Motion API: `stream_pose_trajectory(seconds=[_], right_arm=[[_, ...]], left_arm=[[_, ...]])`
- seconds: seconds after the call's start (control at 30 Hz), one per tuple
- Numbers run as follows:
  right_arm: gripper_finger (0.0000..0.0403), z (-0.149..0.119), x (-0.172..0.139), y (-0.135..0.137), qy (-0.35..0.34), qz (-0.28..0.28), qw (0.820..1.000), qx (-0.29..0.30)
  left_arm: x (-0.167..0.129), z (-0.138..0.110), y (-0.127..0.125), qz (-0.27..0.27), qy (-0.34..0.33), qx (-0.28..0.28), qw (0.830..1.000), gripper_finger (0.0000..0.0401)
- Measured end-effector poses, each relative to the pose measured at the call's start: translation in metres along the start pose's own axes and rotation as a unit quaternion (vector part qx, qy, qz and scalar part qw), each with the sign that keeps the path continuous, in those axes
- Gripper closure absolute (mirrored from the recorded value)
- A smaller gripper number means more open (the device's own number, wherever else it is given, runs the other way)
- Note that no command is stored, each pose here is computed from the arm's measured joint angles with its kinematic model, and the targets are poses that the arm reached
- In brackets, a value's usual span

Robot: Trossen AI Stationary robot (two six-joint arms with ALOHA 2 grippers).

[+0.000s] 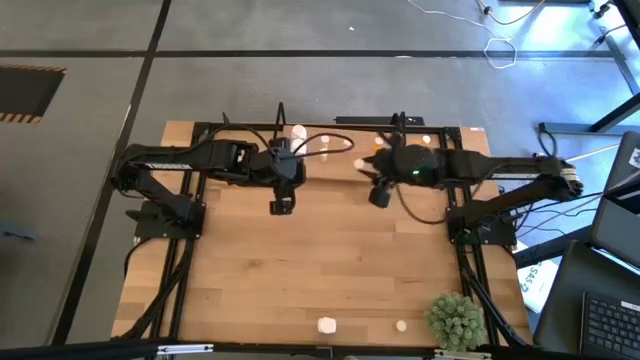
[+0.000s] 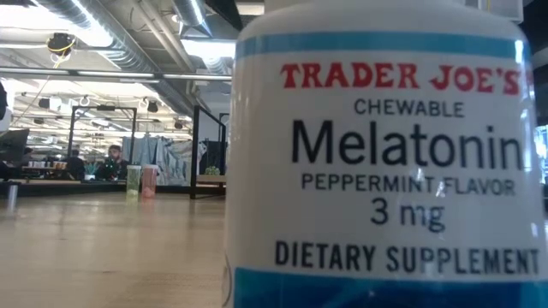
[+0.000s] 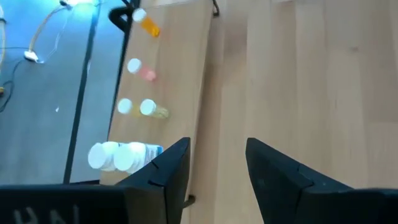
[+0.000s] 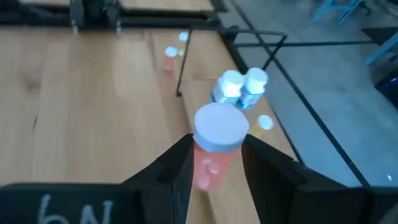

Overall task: Pick and place medicine bottles onto shelf by color
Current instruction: Put the bottom red pill bottle on the shelf aligned with the other red pill bottle

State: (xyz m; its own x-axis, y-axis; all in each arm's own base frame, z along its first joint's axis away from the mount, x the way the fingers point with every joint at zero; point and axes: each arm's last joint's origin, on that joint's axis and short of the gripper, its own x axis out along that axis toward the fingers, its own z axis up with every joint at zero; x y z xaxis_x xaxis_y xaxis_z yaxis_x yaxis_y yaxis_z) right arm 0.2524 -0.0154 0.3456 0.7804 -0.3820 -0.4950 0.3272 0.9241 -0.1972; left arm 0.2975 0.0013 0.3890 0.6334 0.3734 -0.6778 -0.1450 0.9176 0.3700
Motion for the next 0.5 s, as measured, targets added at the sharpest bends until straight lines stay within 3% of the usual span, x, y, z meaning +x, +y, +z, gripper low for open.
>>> stream_pose_trajectory(seconds=[0.27,0.5], right_arm=[[0.0267,-0.05,-0.022,-0.016,-0.147,-0.002,0.985,0.089],[0.0267,-0.077,-0.01,-0.011,-0.15,0.003,0.983,0.102]], left_arm=[[-0.006,0.0,-0.002,-0.002,-0.007,-0.002,1.0,0.025],[-0.005,0.0,-0.003,-0.001,-0.005,-0.015,1.0,0.025]])
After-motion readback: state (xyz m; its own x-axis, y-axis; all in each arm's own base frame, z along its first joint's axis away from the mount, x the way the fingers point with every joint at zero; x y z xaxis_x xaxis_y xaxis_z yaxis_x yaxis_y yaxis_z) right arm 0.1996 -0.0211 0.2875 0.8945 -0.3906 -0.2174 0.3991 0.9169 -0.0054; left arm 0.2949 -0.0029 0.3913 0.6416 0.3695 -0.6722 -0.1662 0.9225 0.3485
